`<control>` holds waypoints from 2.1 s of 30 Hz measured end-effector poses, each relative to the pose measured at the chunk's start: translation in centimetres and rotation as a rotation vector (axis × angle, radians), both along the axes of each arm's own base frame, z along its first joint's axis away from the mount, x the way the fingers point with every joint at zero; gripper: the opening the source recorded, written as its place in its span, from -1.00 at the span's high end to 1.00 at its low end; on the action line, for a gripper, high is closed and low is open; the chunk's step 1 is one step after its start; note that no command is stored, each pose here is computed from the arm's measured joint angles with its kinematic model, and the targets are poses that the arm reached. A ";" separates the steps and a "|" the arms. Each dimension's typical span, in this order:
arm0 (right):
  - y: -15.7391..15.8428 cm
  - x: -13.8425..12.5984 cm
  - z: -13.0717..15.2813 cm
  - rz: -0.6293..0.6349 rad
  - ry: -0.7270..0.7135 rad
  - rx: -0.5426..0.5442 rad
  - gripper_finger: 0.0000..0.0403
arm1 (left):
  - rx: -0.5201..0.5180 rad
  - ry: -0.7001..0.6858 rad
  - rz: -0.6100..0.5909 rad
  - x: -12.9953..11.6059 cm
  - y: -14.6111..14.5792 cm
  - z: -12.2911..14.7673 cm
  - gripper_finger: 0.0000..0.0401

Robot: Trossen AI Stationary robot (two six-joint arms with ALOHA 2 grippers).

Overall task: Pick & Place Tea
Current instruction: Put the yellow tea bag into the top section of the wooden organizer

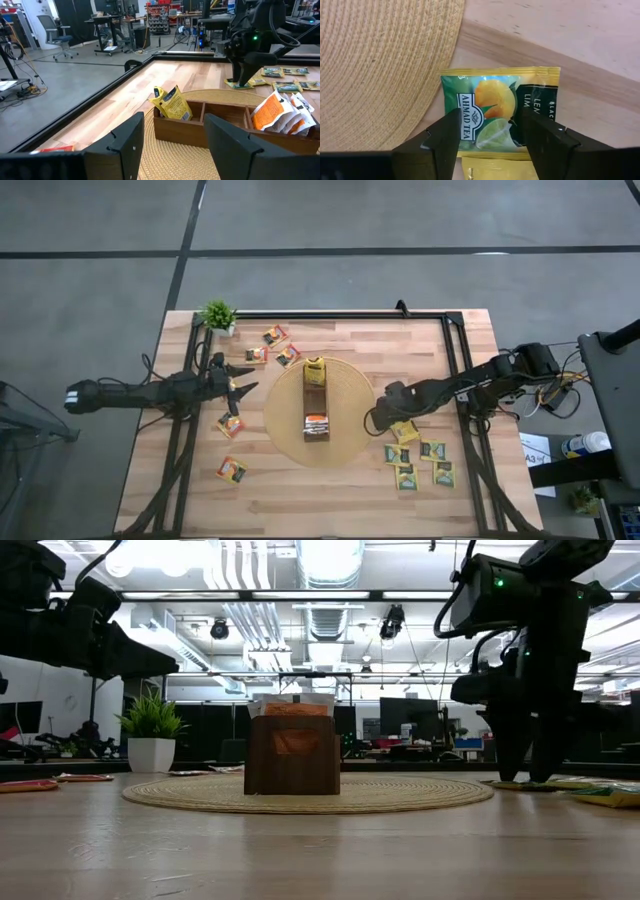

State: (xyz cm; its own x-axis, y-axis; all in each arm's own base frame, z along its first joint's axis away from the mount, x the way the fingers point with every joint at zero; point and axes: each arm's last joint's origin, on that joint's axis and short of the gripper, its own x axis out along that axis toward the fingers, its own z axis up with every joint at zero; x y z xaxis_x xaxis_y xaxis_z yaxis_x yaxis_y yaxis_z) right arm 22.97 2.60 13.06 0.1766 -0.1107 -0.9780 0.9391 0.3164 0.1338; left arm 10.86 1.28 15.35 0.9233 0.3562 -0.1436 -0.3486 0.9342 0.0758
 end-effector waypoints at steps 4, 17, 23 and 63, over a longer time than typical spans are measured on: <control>0.0 0.0 -0.4 0.005 0.023 0.023 0.07 | 0.000 0.000 0.000 0.0 0.0 0.0 -0.01; 0.1 0.1 0.2 0.093 0.021 0.036 0.93 | 0.000 0.000 0.000 0.0 0.0 0.0 -0.01; 0.1 1.5 2.0 0.134 -0.003 -0.046 0.96 | 0.000 0.000 0.001 0.0 0.0 0.0 -0.01; 1.7 3.9 5.7 0.937 -0.007 -0.203 0.41 | 0.000 0.000 0.000 0.0 0.0 0.0 -0.01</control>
State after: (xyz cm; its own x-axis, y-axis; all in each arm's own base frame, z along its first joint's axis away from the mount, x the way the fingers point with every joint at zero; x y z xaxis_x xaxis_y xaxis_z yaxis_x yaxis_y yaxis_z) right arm 26.85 4.26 18.76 0.2849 -0.0888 -0.9544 0.2920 0.9564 -0.0018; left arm 10.86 1.28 15.35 0.9232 0.3563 -0.1437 -0.3487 0.9341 0.0762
